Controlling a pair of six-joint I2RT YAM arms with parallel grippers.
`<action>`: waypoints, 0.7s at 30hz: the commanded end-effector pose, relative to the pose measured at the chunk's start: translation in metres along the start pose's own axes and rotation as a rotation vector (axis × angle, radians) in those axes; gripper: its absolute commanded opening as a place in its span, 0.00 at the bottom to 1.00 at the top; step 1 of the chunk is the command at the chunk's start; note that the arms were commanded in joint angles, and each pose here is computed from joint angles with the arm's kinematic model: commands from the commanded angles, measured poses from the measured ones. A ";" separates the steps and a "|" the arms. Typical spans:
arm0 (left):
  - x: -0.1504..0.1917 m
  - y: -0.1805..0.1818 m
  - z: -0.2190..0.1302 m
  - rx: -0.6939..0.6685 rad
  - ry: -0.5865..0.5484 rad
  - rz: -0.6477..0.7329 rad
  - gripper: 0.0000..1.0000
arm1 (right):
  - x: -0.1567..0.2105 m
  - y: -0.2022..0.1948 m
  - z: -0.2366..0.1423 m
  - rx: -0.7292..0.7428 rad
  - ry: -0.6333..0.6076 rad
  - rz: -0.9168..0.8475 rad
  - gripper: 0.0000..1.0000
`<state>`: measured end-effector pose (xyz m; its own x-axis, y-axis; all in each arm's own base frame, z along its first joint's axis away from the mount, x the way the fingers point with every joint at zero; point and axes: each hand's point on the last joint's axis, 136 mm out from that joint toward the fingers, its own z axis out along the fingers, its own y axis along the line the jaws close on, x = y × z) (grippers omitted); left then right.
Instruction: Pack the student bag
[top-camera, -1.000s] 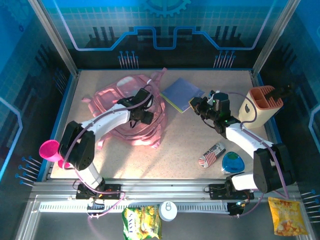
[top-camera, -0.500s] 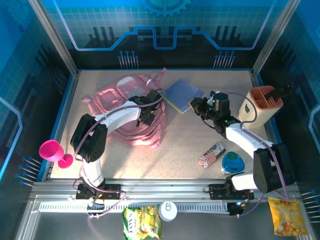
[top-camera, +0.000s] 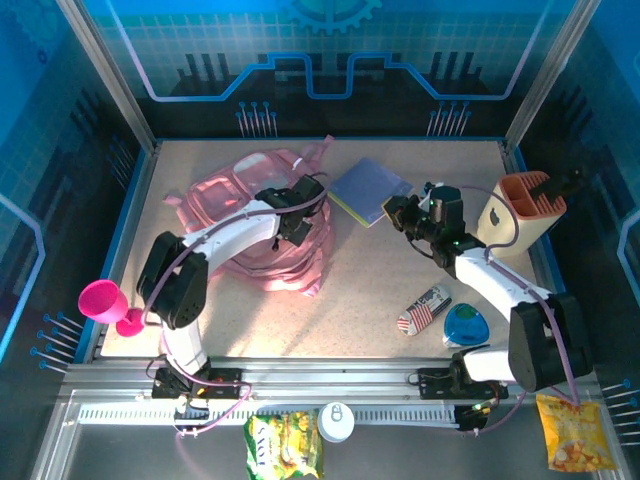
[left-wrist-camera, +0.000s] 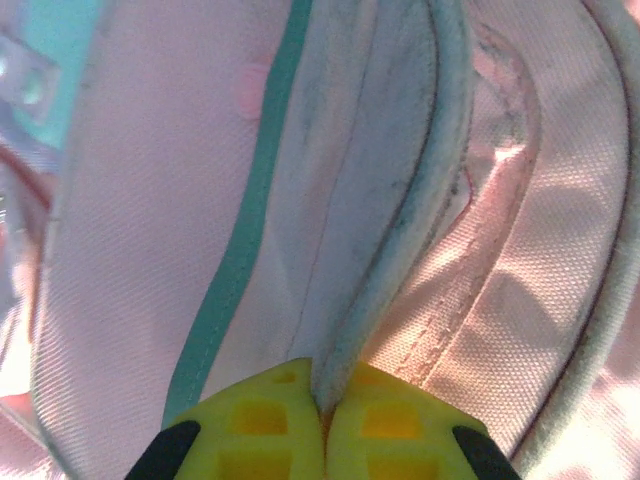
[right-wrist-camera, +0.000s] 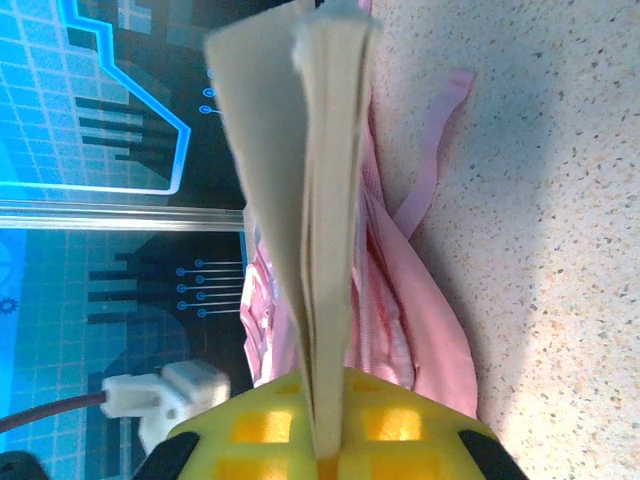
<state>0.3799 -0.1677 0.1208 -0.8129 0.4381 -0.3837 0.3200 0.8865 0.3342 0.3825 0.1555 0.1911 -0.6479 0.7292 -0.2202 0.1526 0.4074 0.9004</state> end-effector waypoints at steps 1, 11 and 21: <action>-0.036 0.041 -0.042 -0.072 -0.175 -0.163 0.00 | -0.006 -0.002 -0.011 0.006 -0.019 -0.018 0.07; -0.092 0.070 -0.100 -0.026 -0.451 -0.362 0.00 | 0.014 0.003 -0.017 0.007 0.072 -0.034 0.09; -0.139 0.058 -0.122 0.107 -0.545 -0.412 0.00 | 0.059 0.036 0.011 -0.095 0.207 -0.052 0.10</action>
<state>0.4294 -0.1690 0.2403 -0.6690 0.1733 -0.7228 0.0981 0.9845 0.1452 0.3511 0.2000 0.1784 -0.7788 0.6053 -0.1644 0.1431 0.4267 0.8930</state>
